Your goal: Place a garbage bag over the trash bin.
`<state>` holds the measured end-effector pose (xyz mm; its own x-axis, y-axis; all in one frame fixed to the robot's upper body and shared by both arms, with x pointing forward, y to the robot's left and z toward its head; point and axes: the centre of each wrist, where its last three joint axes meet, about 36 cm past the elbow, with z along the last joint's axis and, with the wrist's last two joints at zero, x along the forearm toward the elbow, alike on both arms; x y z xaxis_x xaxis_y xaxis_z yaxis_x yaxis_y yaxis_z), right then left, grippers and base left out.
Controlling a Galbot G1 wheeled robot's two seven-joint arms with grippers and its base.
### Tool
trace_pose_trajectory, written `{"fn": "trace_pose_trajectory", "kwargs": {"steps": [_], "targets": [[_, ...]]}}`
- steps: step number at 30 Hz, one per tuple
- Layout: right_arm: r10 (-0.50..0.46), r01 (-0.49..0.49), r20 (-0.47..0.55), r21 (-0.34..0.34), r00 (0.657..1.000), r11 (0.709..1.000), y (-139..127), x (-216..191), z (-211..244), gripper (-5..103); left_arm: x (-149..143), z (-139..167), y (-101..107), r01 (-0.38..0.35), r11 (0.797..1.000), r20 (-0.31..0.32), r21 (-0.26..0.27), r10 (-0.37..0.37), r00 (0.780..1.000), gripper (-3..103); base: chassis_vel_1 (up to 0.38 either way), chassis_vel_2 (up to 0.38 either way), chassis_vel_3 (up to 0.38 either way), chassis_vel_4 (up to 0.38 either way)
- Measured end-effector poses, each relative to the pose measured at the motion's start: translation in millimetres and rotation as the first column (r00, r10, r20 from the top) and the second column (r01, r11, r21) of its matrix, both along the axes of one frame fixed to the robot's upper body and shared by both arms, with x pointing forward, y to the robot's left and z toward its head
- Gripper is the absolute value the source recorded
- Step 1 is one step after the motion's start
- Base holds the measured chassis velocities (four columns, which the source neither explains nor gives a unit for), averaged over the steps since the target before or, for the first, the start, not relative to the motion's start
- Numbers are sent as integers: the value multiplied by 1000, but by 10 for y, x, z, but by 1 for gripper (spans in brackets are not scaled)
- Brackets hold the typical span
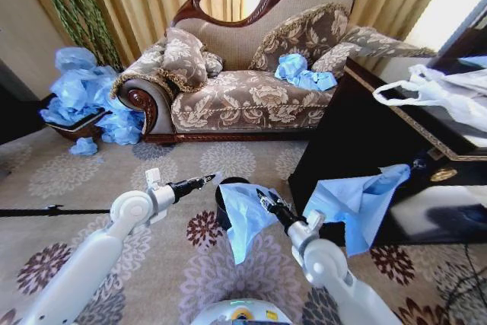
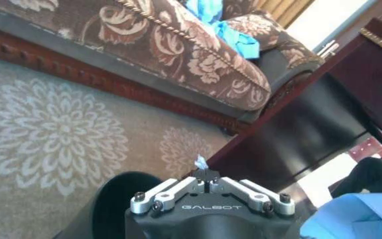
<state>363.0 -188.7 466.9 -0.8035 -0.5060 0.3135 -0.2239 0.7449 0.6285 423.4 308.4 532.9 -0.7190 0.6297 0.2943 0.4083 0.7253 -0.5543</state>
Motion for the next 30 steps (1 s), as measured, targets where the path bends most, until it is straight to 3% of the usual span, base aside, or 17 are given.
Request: {"fn": "trace_pose_trajectory", "kwargs": {"steps": [4,5,11,23,30], "targets": [[16,-14,-85,32,996,999,-5,61,-89,29,15,11,-63,16,1000,13,-9,-15,1000,0,0,0,0,0],[16,-14,-85,32,996,999,-5,61,-89,29,15,11,-63,16,1000,13,-9,-15,1000,0,0,0,0,0],[4,1,-126,39,992,999,35,234,-263,3,-13,90,-141,38,999,46,-22,-37,998,0,0,0,0,0],[23,-16,-171,44,985,999,53,158,-556,0,-130,366,-291,119,991,140,-66,-109,984,0,0,0,0,0],[98,-85,-167,81,981,993,97,-204,-486,0,-83,550,-439,178,980,198,-88,-157,967,0,0,0,0,0]]}}
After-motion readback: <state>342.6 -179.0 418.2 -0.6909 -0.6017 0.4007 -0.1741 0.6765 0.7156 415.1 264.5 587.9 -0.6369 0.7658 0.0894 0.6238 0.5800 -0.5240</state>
